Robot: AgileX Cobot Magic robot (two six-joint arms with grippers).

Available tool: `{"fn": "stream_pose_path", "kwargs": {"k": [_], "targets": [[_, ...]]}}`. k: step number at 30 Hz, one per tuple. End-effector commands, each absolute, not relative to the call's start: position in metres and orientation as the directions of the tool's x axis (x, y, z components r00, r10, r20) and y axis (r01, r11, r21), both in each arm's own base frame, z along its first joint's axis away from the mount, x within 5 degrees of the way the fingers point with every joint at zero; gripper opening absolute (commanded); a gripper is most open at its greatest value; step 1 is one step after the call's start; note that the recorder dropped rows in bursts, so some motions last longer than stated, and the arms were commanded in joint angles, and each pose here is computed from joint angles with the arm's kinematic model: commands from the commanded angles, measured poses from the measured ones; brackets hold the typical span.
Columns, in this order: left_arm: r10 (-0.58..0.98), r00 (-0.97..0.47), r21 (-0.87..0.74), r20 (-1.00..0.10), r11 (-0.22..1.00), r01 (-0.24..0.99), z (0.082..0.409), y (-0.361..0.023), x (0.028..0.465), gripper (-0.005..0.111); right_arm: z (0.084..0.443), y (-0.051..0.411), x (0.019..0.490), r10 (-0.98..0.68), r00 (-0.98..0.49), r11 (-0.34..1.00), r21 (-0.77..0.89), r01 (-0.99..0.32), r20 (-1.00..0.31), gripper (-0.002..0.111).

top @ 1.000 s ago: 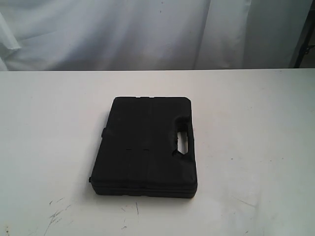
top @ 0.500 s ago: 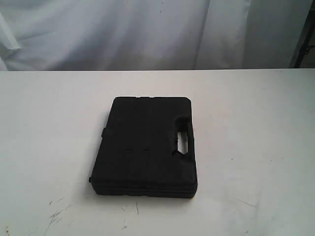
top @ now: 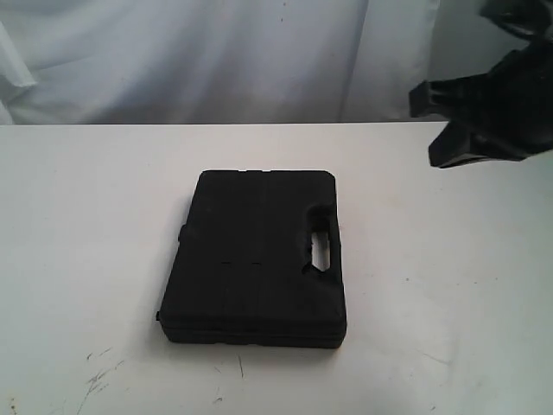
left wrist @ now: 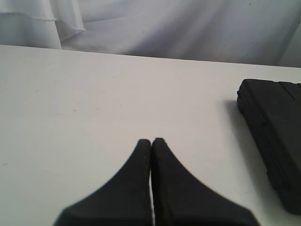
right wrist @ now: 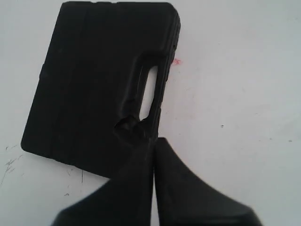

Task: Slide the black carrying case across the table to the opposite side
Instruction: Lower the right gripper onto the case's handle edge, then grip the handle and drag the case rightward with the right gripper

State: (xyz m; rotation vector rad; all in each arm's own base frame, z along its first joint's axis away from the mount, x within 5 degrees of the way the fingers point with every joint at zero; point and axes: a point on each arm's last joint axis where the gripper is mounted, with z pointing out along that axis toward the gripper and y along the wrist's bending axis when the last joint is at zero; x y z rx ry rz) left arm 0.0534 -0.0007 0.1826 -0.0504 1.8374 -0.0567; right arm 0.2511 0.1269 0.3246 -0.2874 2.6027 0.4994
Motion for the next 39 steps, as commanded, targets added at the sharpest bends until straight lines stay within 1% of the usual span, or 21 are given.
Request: {"fn": "stream_pose_path", "kwargs": {"k": [1, 7, 14, 20, 25, 28, 33, 34, 36, 39], "targets": [[-0.066, -0.254, -0.067, -0.965, 0.998, -0.007, 0.182, -0.001, 0.053, 0.000, 0.308, 0.155, 0.271, -0.141, -0.900, 0.932, 0.252, -0.262, -0.412, 0.000], [-0.066, -0.254, -0.067, -0.965, 0.998, -0.007, 0.182, -0.001, 0.053, 0.000, 0.282, 0.188, 0.294, -0.125, -0.940, 0.948, 0.241, -0.207, -0.317, 0.000], [-0.066, -0.254, -0.067, -0.965, 0.998, -0.007, 0.182, -0.001, 0.053, 0.000, 0.251, 0.220, 0.318, -0.176, -0.959, 0.960, 0.176, -0.217, -0.223, 0.000], [-0.066, -0.254, -0.067, -0.965, 0.998, -0.007, 0.182, -0.001, 0.053, 0.000, 0.223, 0.228, 0.333, -0.157, -0.975, 0.982, 0.082, -0.171, -0.155, 0.000], [-0.066, -0.254, -0.067, -0.965, 0.998, -0.007, 0.182, -0.001, 0.053, 0.000, 0.199, 0.232, 0.339, -0.145, -0.983, 0.986, 0.063, -0.153, -0.117, 0.000], [-0.066, -0.254, -0.067, -0.965, 0.998, -0.007, 0.182, -0.001, 0.053, 0.000, 0.193, 0.234, 0.342, -0.145, -0.982, 0.986, 0.064, -0.154, -0.120, 0.006], [-0.066, -0.254, -0.067, -0.965, 0.998, -0.007, 0.182, -0.001, 0.053, 0.000, 0.195, 0.243, 0.342, -0.162, -0.972, 0.980, 0.086, -0.179, -0.169, 0.026], [-0.066, -0.254, -0.067, -0.965, 0.998, -0.007, 0.182, -0.001, 0.053, 0.000, 0.195, 0.244, 0.342, -0.164, -0.970, 0.979, 0.091, -0.182, -0.178, 0.028], [-0.066, -0.254, -0.067, -0.965, 0.998, -0.007, 0.182, -0.001, 0.053, 0.000, 0.195, 0.248, 0.341, -0.168, -0.966, 0.977, 0.099, -0.191, -0.196, 0.031], [-0.066, -0.254, -0.067, -0.965, 0.998, -0.007, 0.182, -0.001, 0.053, 0.000, 0.196, 0.250, 0.343, -0.166, -0.961, 0.975, 0.111, -0.193, -0.220, 0.031]]}}
